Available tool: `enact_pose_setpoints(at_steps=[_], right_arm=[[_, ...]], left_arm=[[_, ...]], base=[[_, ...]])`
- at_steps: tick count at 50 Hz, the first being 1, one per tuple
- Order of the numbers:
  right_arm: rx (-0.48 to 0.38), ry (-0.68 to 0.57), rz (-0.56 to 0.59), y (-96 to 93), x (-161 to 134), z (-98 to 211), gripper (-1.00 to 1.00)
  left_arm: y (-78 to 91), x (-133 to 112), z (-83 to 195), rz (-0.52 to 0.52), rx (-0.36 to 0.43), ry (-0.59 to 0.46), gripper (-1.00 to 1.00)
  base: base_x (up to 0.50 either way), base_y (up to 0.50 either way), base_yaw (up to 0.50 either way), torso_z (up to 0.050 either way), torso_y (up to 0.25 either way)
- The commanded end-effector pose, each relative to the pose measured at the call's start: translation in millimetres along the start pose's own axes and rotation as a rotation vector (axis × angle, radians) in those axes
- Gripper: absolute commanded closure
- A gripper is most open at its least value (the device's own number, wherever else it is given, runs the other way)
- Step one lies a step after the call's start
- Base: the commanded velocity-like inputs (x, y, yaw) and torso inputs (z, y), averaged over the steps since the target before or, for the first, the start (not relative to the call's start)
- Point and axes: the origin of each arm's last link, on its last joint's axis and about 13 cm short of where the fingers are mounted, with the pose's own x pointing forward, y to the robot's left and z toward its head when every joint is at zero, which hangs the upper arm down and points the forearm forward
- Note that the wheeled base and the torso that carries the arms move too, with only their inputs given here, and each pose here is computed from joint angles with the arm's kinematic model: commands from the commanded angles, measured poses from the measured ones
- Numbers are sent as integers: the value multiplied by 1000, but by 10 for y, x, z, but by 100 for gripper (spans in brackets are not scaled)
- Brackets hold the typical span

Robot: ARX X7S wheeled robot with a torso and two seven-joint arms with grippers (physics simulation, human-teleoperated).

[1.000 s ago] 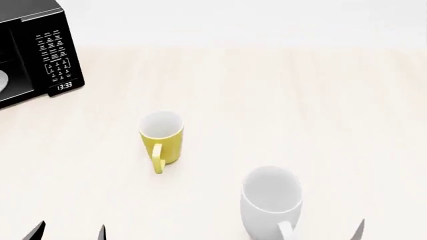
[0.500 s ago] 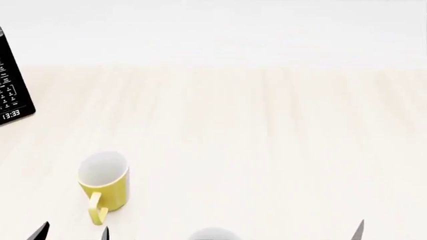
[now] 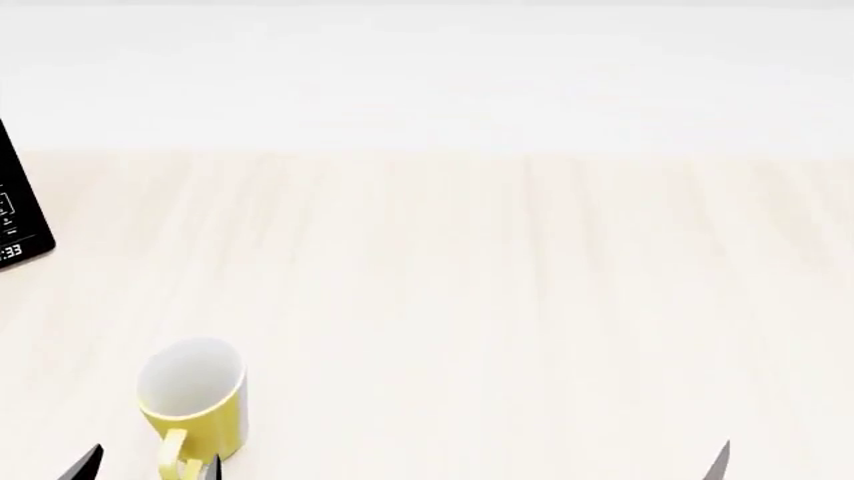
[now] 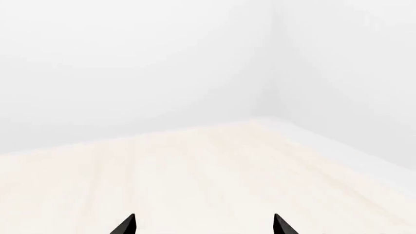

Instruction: Put the yellow and white mug to the front of the white mug.

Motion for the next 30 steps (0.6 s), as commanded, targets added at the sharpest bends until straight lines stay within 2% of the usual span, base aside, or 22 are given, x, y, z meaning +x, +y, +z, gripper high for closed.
enact_pose_setpoints(at_steps=[1, 18, 30], right_arm=[[-6, 10, -25, -4, 4, 3, -100], [-13, 16, -30, -7, 5, 1, -100], [-14, 14, -30, -10, -3, 5, -100]], left_arm=[[9, 7, -11, 4, -3, 7, -100], [22, 32, -49, -10, -51, 46, -100], [27, 101, -166, 5, -39, 85, -100]], base=[[0, 0, 0, 0, 0], [0, 0, 0, 0, 0], [0, 0, 0, 0, 0]])
